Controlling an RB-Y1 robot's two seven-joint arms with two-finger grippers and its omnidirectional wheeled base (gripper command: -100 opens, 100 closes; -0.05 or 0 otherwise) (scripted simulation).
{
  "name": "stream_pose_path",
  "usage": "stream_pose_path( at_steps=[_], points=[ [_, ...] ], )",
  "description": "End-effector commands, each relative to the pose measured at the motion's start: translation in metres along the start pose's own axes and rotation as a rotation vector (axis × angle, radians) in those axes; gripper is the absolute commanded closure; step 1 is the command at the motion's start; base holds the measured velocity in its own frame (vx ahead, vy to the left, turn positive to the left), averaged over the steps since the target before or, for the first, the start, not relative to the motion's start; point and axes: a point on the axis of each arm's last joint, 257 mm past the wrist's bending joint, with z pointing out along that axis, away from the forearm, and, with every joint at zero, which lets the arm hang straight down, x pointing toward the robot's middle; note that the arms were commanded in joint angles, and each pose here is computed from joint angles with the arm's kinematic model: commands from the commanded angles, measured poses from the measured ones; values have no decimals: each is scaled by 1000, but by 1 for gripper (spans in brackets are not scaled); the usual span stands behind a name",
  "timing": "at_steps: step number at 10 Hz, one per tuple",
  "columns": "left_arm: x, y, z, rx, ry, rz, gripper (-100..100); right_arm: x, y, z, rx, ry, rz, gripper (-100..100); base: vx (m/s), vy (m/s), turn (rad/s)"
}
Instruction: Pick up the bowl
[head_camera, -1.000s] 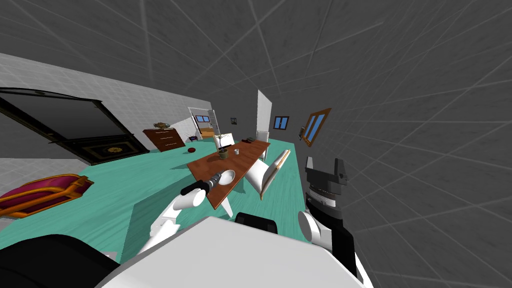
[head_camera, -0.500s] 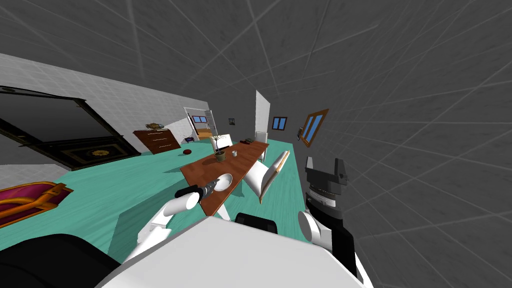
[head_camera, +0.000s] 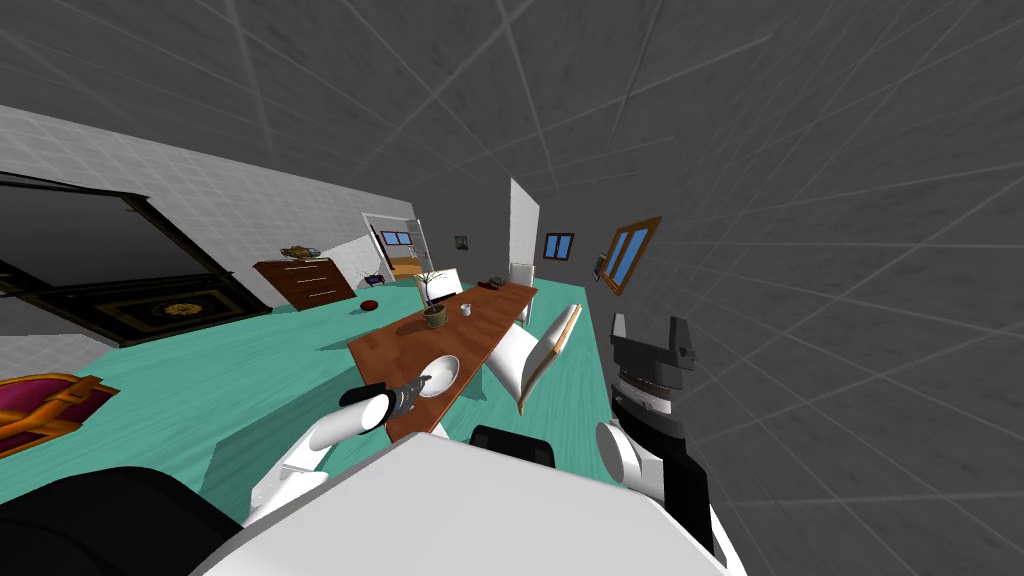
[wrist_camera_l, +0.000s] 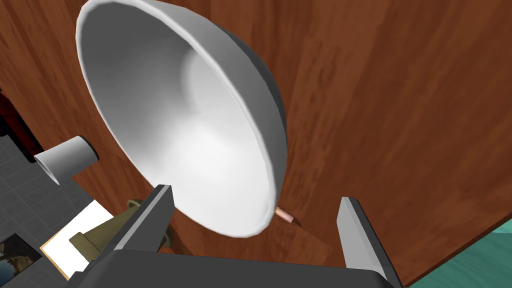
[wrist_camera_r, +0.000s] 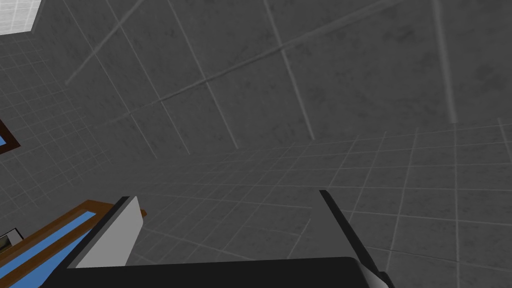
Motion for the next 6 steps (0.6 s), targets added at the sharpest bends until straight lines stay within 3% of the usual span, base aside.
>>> stream_pose_path(
  at_steps=[1,2,3,4,6],
  points=[
    [7,17,1,-43,20,-6,-100,0,0,0,0,0,0,0,74,2,-2],
    [3,12,1,-27,12,-3,-100,0,0,0,0,0,0,0,31,2,1],
    [3,14,1,-31,15,-3,0,0,0,0,0,0,0,0,6,0,0],
    [6,14,9,-30,10,-10,-100,0,0,0,0,0,0,0,0,16,-46],
    [9,15,17,-30,7,-15,-100,0,0,0,0,0,0,0,-7,30,-48]
  ],
)
